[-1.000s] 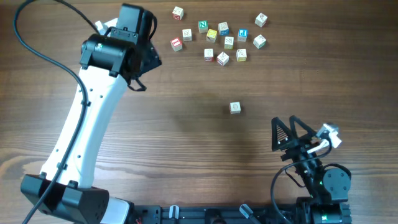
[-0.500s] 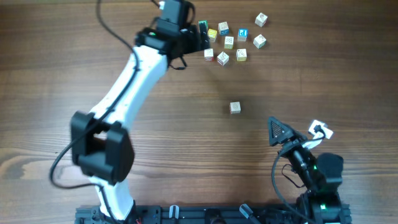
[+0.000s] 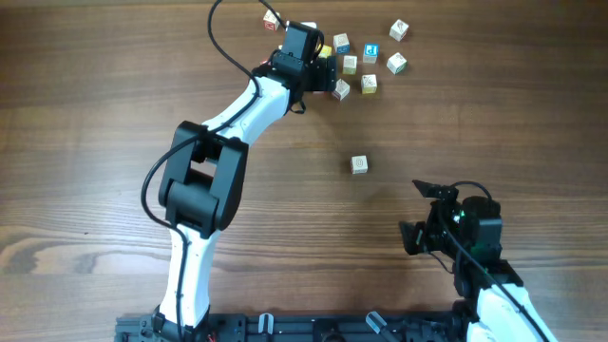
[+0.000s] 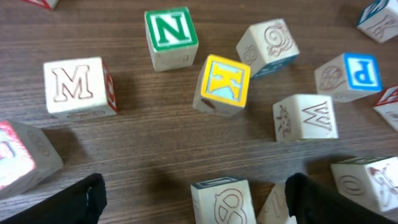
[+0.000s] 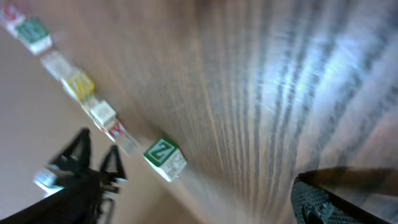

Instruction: Form a tower

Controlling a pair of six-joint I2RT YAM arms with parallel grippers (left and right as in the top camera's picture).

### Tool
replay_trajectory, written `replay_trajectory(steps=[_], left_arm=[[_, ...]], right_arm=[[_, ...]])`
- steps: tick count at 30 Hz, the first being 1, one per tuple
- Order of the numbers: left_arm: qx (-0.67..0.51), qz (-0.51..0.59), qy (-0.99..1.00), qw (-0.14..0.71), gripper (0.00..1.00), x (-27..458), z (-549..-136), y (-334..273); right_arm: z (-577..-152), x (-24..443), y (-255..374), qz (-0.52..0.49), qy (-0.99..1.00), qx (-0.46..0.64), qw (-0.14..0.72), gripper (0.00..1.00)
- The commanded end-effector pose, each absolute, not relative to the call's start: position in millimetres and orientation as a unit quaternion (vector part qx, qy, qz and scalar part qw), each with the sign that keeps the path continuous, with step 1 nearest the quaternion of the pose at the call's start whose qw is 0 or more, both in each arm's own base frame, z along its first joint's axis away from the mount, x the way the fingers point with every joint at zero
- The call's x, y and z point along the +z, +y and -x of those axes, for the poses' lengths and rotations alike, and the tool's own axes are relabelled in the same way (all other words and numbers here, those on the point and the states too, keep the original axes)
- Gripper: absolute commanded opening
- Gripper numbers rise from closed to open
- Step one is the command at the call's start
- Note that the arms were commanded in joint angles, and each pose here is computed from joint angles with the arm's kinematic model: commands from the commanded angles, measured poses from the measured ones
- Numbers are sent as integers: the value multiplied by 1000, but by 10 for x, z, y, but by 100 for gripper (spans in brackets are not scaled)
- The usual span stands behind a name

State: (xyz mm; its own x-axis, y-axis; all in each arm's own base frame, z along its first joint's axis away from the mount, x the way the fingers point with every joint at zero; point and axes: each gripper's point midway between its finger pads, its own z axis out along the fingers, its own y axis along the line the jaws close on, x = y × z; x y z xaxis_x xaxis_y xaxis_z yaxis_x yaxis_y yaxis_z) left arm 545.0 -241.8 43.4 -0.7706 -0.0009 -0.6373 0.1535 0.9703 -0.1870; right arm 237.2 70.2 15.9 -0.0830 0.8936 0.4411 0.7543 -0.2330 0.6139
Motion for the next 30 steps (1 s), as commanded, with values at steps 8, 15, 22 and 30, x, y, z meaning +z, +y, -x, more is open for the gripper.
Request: replay_trajectory(steps=[8, 15, 22, 30], left_arm=[[-102, -32, 943, 315, 56, 134, -5427, -2367], [-99, -31, 946, 307, 32, 138, -5387, -2356], [-121, 23, 949, 290, 23, 976, -5025, -2357], [-125, 61, 973, 182, 20, 1103, -3992, -2913]], right_arm=[[-2051, -302, 743, -609, 705, 354, 76, 100], [-2854, 938, 1111, -160, 796, 456, 363, 100], [-3438, 1813, 898, -29, 872, 285, 397, 100], [-3529, 1959, -177, -162, 882, 103, 430, 100]])
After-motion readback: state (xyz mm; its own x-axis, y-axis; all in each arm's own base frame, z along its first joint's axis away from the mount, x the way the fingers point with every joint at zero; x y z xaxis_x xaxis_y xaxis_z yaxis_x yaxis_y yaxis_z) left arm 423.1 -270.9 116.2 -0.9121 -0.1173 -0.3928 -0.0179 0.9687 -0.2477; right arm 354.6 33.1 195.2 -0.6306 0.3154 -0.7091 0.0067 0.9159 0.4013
